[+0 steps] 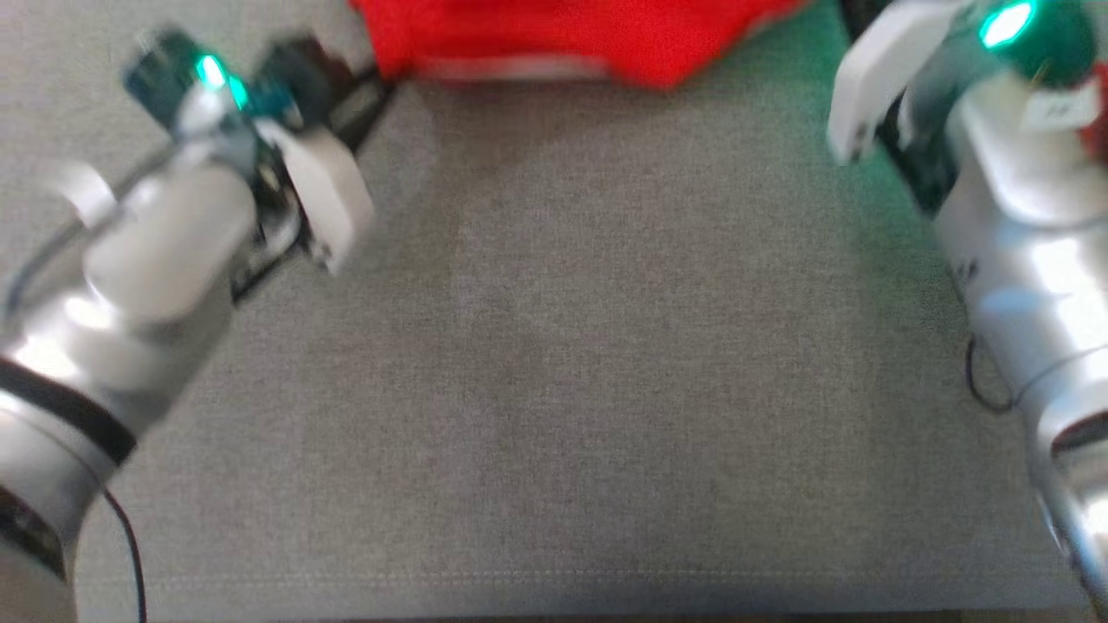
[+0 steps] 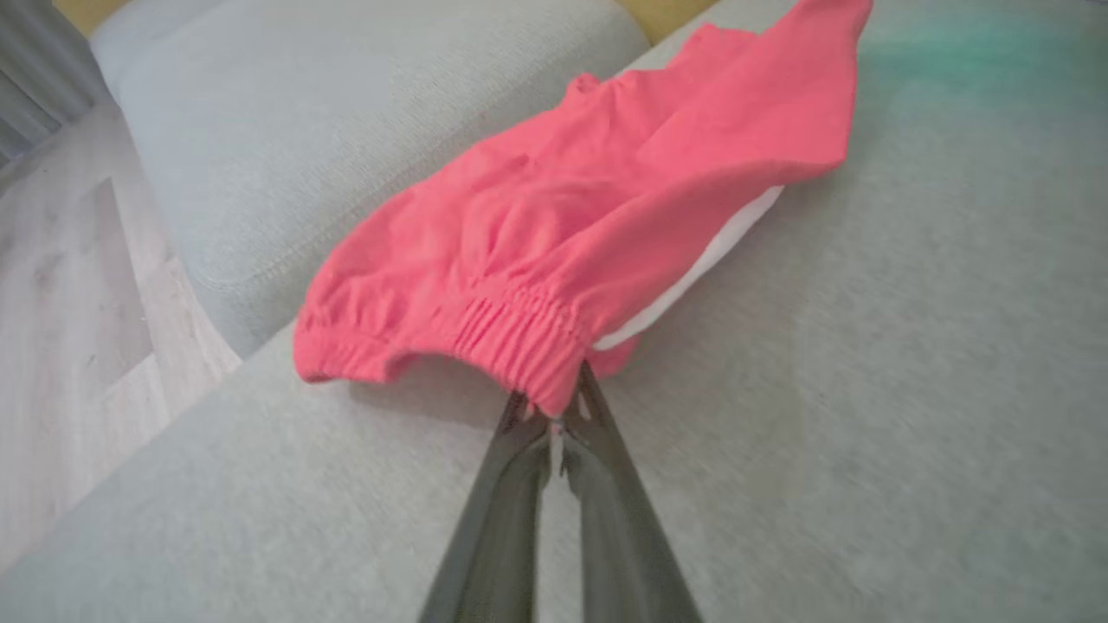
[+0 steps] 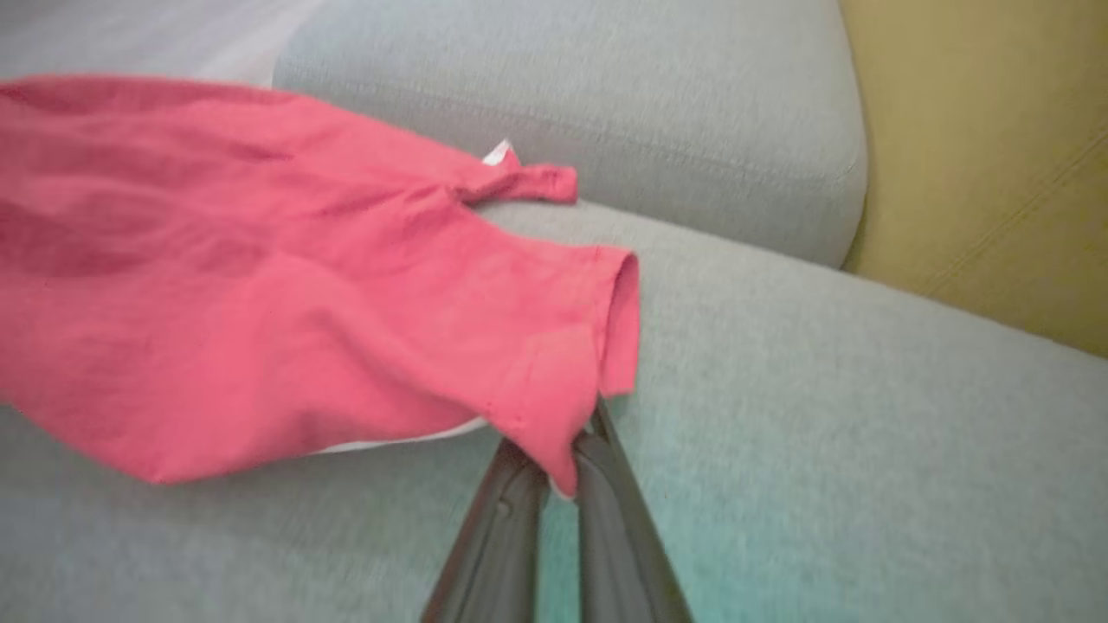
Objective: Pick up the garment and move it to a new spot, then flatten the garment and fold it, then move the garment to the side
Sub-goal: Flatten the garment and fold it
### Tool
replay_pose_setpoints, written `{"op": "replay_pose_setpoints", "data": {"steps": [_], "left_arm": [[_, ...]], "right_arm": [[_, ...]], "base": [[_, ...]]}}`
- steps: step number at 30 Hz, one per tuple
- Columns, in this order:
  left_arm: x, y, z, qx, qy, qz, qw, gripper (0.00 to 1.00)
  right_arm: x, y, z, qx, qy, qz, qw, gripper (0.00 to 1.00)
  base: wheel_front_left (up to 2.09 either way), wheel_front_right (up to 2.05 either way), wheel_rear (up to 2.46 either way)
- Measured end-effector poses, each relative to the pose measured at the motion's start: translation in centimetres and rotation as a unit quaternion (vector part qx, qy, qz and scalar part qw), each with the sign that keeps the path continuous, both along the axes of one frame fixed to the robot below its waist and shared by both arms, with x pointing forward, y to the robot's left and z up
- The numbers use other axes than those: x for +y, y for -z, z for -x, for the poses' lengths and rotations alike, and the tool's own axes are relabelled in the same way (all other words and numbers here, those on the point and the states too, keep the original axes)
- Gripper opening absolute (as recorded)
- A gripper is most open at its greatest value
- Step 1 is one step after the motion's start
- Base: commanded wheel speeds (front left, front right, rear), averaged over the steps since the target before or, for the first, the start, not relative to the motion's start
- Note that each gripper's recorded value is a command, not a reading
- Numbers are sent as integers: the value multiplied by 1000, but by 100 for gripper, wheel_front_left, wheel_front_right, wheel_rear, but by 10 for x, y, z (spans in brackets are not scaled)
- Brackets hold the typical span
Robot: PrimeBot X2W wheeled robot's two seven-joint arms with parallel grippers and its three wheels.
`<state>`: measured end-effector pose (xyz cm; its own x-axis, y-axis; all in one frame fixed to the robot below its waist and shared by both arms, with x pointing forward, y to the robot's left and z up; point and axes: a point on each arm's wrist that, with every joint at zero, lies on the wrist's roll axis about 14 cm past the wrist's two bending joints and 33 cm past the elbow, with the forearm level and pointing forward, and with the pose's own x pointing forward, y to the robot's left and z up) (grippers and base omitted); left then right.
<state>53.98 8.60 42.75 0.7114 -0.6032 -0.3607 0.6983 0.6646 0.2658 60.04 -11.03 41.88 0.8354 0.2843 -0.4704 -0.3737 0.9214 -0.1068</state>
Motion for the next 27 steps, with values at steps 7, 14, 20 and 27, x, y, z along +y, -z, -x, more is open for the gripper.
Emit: {"op": "replay_pose_setpoints", "data": {"steps": [7, 14, 20, 27], "left_arm": [[-6, 17, 63, 46, 19, 4, 999, 0], [-6, 10, 99, 49, 27, 4, 998, 0], [-19, -4, 126, 46, 47, 11, 998, 0], [-31, -3, 170, 79, 70, 9, 994, 0]], "right_arm": [[-23, 37, 69, 97, -29, 68, 992, 0], [-44, 25, 111, 129, -44, 79, 987, 0], [-62, 15, 146, 153, -56, 94, 982, 0], [-83, 5, 177, 183, -55, 106, 976, 0]], "base": [[0, 0, 0], [0, 0, 0], [0, 0, 0], [0, 0, 0]]}}
